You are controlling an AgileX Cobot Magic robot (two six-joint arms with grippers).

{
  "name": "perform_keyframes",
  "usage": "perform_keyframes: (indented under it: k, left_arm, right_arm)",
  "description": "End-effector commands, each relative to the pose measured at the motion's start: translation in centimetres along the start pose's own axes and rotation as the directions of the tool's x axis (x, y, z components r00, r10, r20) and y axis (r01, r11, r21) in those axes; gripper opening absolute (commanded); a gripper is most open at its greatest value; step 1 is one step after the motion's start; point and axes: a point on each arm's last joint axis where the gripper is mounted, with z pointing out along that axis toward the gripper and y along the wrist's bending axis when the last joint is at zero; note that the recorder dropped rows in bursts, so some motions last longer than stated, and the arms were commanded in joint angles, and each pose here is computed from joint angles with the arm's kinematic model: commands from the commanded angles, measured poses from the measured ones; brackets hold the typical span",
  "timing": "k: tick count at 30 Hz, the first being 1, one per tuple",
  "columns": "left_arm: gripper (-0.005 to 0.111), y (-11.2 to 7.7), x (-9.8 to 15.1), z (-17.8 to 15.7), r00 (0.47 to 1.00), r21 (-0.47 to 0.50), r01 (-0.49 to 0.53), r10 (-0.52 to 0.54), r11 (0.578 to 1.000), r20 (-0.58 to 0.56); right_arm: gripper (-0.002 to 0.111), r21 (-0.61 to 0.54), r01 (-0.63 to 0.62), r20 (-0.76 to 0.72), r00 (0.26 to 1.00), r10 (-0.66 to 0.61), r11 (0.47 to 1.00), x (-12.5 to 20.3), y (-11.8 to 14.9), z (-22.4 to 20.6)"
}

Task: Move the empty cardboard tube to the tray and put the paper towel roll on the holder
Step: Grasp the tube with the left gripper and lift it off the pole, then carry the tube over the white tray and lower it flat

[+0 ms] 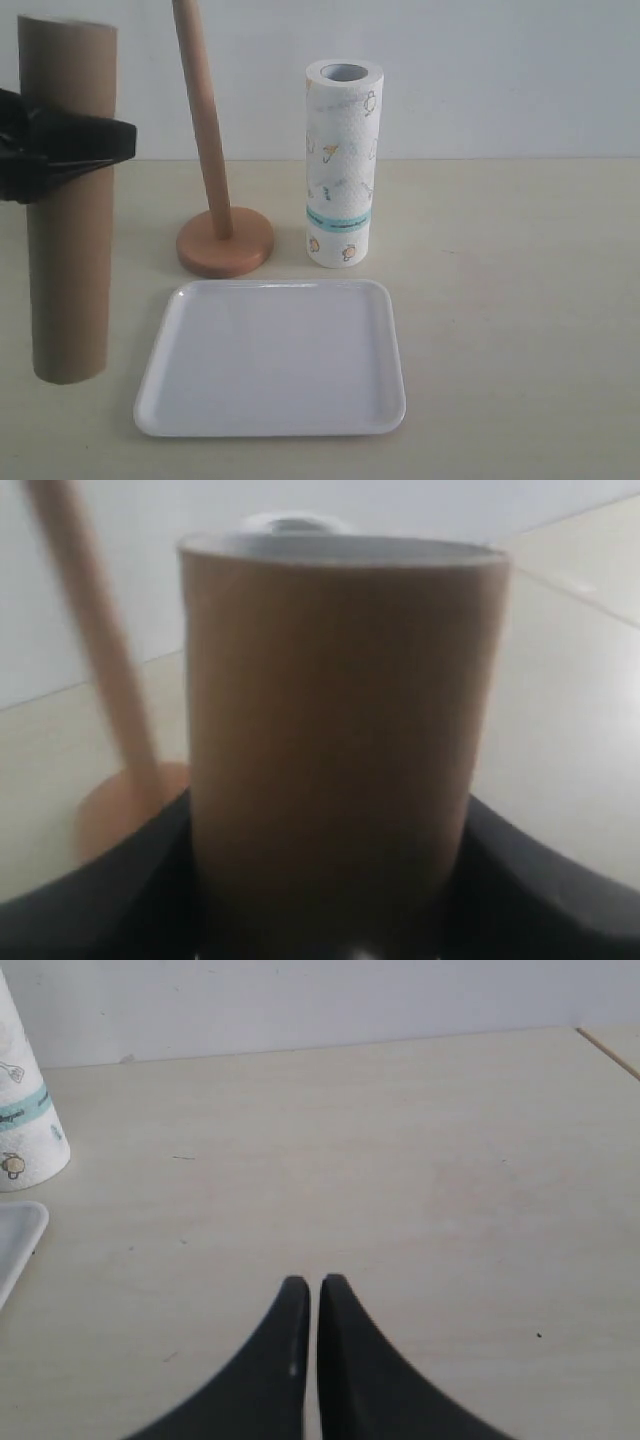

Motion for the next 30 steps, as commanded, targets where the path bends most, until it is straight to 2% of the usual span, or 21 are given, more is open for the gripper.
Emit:
perform_keyframes:
  k: [1,5,7,9,10,11,13,14,15,16,17,18,20,21,23,24,26,29,30]
  left_arm:
    - [0.004,3.8,0.9,0.8,0.999,-0.338,0.023,-0.031,0.941,-0.018]
    - [0.004,5.2,0.7,0.1,0.997,-0.496,-0.08,0.065,0.864,-0.049]
    - [0.004,6.3,0.7,-0.6,0.984,-0.604,-0.177,0.14,0.777,-0.108]
    - [0.004,7.1,0.6,-1.3,0.954,-0.673,-0.299,0.219,0.676,-0.204]
    - [0.004,7.3,0.7,-1.6,0.937,-0.68,-0.35,0.239,0.644,-0.256]
    - [0.004,7.5,0.9,-1.8,0.927,-0.692,-0.373,0.227,0.618,-0.297]
    - [0.004,7.9,2.1,-2.5,0.907,-0.704,-0.388,0.111,0.595,-0.406]
    - [0.004,7.9,2.8,-2.8,0.898,-0.709,-0.353,0.009,0.61,-0.439]
    - [0.004,7.9,3.4,-3.1,0.858,-0.697,-0.362,-0.071,0.619,-0.509]
    - [0.004,7.6,3.6,-3.1,0.851,-0.695,-0.313,-0.134,0.647,-0.508]
    - [0.004,7.1,3.4,-2.8,0.852,-0.667,-0.275,-0.146,0.692,-0.503]
    - [0.004,6.2,2.8,-2.4,0.85,-0.598,-0.269,-0.105,0.755,-0.516]
    - [0.004,4.0,1.6,-1.4,0.811,-0.362,-0.344,0.08,0.866,-0.58]
    - [0.004,2.7,0.8,-0.9,0.804,-0.245,-0.337,0.142,0.909,-0.577]
    - [0.004,1.0,-0.2,0.2,0.803,-0.094,-0.268,0.168,0.959,-0.571]
    - [0.004,0.5,-0.8,0.8,0.8,-0.053,-0.235,0.162,0.971,-0.578]
    - [0.004,-0.3,-1.9,2.0,0.771,0.012,-0.241,0.199,0.971,-0.605]
    - [0.004,-0.9,-2.7,4.4,0.673,0.11,-0.297,0.289,0.949,-0.681]
    - [0.004,-1.2,-2.8,5.4,0.625,0.152,-0.326,0.333,0.933,-0.706]
  right_arm:
    - [0.003,0.004,0.007,0.01,1.0,-0.007,1.0,-0.1,0.0,0.0]
    - [0.003,0.004,0.007,0.01,1.0,-0.007,1.0,-0.1,0.0,0.0]
    - [0.003,0.004,0.007,0.01,1.0,-0.007,1.0,-0.1,0.0,0.0]
    - [0.003,0.004,0.01,0.01,1.0,-0.01,1.0,-0.1,0.0,0.0]
    - [0.003,0.004,0.01,0.01,1.0,-0.01,1.0,-0.1,0.0,0.0]
    - [0.003,0.004,0.01,0.01,1.0,-0.01,1.0,-0.1,0.0,0.0]
    - [0.003,0.004,0.01,0.01,1.0,-0.01,1.0,-0.1,0.0,0.0]
    - [0.003,0.004,0.01,0.01,1.0,-0.01,1.0,-0.1,0.0,0.0]
    - [0.003,0.004,0.005,0.01,1.0,-0.005,1.0,-0.1,0.0,0.0]
    - [0.003,0.004,0.005,0.01,1.0,-0.005,1.0,-0.1,0.0,0.0]
    - [0.003,0.004,0.005,0.01,1.0,-0.005,1.0,-0.1,0.0,0.0]
    - [0.003,0.004,0.005,0.01,1.0,-0.005,1.0,-0.1,0.0,0.0]
    - [0.003,0.004,0.005,0.01,1.0,-0.005,1.0,-0.1,0.0,0.0]
    - [0.003,0.004,0.007,0.01,1.0,-0.007,1.0,-0.1,0.0,0.0]
    - [0.003,0.004,0.012,0.01,1.0,-0.012,1.0,-0.1,0.0,0.0]
    - [0.003,0.004,0.012,0.01,1.0,-0.012,1.0,-0.1,0.0,0.0]
    - [0.003,0.004,0.012,0.01,1.0,-0.012,1.0,-0.1,0.0,0.0]
    - [0.003,0.004,0.008,0.01,1.0,-0.008,1.0,-0.1,0.0,0.0]
    - [0.003,0.004,0.008,0.01,1.0,-0.008,1.0,-0.1,0.0,0.0]
